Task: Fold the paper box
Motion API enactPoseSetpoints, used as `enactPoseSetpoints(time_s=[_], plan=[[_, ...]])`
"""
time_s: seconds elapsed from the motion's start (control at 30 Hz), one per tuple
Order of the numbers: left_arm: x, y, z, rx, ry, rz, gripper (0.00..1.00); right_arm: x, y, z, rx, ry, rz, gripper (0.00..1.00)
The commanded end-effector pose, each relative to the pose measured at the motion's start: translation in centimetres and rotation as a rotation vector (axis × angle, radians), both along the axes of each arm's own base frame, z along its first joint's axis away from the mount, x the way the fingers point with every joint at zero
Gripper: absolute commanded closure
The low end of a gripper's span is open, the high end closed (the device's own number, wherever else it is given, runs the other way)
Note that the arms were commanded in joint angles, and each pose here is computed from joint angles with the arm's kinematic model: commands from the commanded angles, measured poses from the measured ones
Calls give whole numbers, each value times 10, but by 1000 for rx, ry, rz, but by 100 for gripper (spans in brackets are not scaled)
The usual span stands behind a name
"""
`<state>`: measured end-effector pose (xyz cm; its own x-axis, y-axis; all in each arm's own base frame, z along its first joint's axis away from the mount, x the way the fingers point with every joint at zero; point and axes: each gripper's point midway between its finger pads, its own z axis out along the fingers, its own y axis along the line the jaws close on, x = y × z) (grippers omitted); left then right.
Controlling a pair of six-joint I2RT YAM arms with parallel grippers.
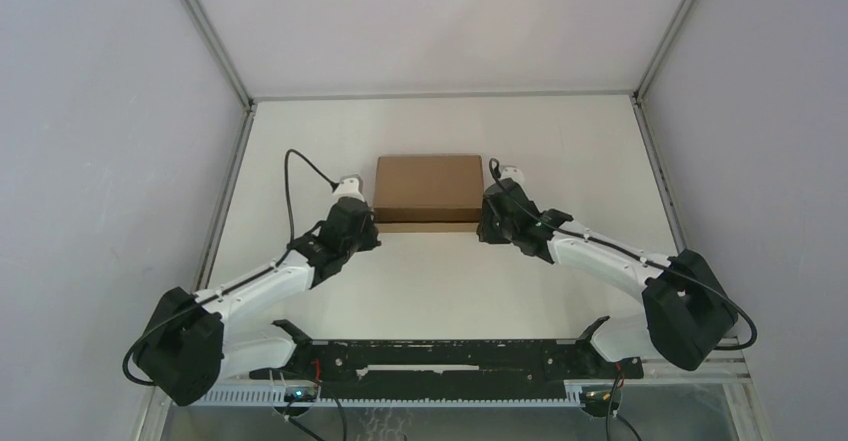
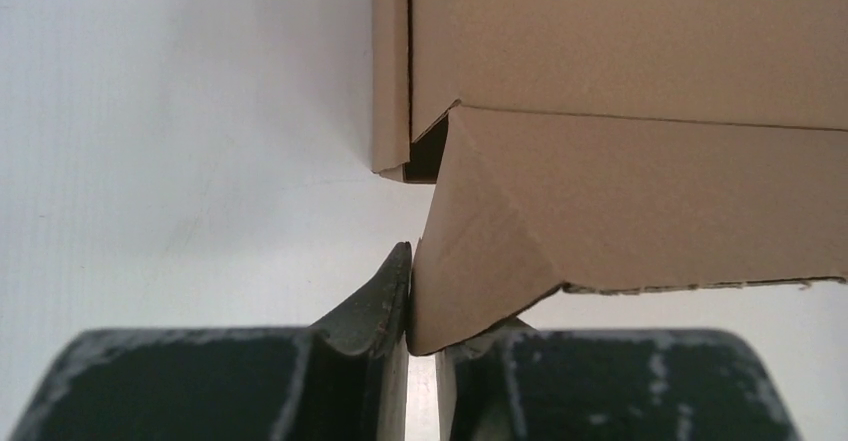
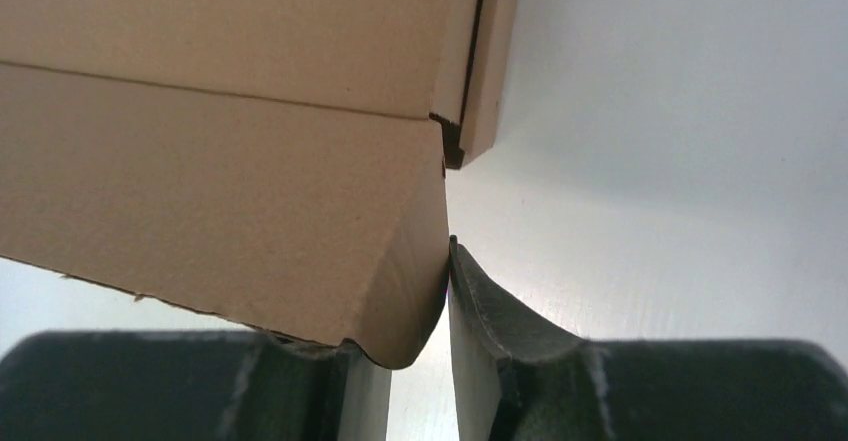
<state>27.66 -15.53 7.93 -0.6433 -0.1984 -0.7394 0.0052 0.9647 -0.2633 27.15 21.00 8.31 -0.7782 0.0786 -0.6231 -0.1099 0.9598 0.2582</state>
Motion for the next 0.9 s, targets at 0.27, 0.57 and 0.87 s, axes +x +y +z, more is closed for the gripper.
enactPoseSetpoints(time_s=[0.27,0.57,0.87], plan=[[11,-15,-16,13,53,-18,84,-2,2,-25,58,87,70,68],[13,-25,-23,7,94,-55,85,-1,-3,-30,69,119,98,68],[15,-25,-23,35,108,-61,85,-16,-33,6,61,84,89,49]])
